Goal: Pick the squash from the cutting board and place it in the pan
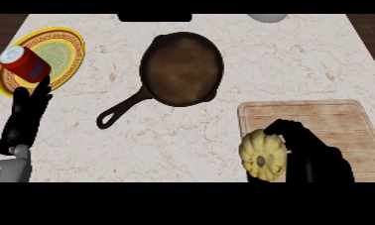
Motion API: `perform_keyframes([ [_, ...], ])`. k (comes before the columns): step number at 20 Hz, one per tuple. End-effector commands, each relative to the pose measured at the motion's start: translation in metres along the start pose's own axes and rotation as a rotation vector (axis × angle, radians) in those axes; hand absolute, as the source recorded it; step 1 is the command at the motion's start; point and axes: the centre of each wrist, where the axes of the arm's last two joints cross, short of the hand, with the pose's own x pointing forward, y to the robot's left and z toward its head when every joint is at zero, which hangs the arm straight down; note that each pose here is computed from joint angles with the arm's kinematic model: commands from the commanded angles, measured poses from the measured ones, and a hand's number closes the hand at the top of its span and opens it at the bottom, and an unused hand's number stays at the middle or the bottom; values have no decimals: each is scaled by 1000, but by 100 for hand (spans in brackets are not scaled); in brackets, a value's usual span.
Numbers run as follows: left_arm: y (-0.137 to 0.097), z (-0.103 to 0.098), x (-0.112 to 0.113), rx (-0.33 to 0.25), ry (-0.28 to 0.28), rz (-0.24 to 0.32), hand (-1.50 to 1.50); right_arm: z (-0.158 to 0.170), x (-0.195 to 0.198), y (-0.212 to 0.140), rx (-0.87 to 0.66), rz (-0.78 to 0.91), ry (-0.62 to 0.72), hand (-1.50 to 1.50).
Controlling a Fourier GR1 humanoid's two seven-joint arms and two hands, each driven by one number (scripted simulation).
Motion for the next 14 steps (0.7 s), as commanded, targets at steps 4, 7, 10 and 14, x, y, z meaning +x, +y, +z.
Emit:
perform_keyframes([
  [4, 4, 0, 15, 4, -11, 15, 0, -24, 60, 3, -40, -99, -4, 150],
  [7, -13, -9, 0, -18, -5, 0, 0, -63, 56, 24, -52, -181, 16, 150],
  [10, 0, -2, 8, -19, -15, 4, 0, -92, 64, 42, -31, -233, 50, 150],
  [14, -1, -15, 15, -25, -20, 3, 0, -134, 89, 44, -25, -311, 89, 150],
])
